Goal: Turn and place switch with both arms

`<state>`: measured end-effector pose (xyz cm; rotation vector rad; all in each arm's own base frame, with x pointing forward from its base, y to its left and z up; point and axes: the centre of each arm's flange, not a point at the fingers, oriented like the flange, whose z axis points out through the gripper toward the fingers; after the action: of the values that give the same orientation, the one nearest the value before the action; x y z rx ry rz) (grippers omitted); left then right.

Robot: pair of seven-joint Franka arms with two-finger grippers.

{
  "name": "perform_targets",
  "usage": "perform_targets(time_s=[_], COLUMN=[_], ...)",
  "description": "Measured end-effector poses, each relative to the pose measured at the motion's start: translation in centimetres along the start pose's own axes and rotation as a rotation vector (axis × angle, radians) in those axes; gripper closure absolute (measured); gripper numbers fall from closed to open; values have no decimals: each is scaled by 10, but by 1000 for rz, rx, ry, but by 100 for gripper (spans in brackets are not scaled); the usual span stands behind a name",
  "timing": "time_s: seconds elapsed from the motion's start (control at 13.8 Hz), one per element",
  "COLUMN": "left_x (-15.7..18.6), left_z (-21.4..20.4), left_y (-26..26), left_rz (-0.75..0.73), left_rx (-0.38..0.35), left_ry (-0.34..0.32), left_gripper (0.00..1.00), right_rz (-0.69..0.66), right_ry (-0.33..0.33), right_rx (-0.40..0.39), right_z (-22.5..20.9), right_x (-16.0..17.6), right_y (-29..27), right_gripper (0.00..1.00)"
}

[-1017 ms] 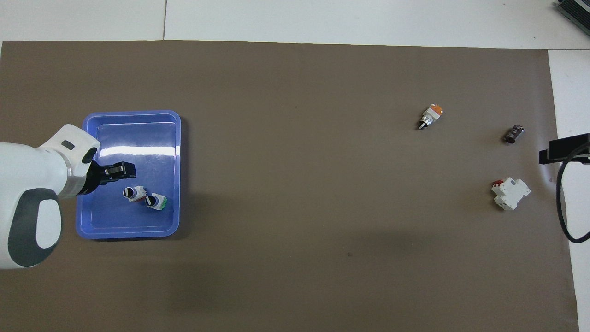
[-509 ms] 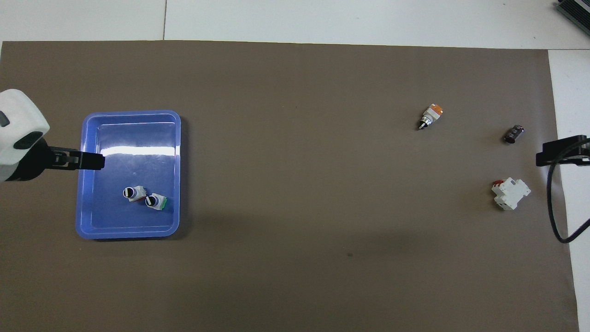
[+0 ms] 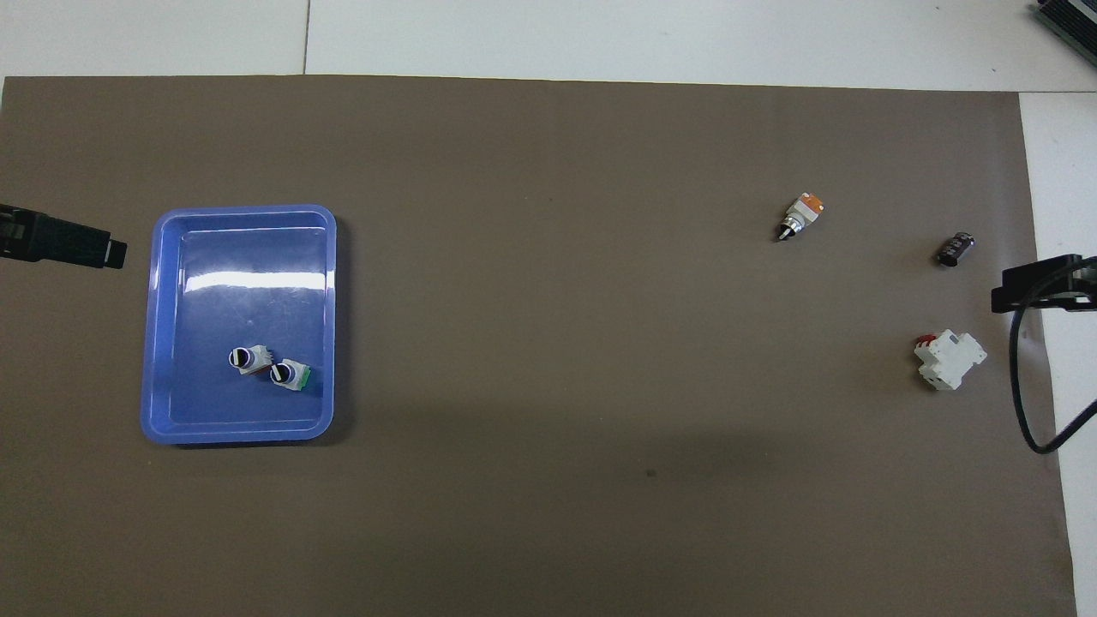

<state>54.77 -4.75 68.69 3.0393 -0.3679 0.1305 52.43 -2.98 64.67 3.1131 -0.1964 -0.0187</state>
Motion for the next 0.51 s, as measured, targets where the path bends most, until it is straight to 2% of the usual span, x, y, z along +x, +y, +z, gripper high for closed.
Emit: perform_targets(time_s=[0.22, 0.51], left_x=[-6, -16], left_z=[-11, -15], left_y=[5, 12], left_rz=[9, 20], left_rx=[3, -3], left_ry=[5, -30], left_gripper=[0, 0], right_rz=[-12, -16], right_ry=[0, 2], right_rx=[-1, -1], right_z=[0, -1], right_x=[-1, -1], right_y=[-7, -8], right_gripper=[0, 0])
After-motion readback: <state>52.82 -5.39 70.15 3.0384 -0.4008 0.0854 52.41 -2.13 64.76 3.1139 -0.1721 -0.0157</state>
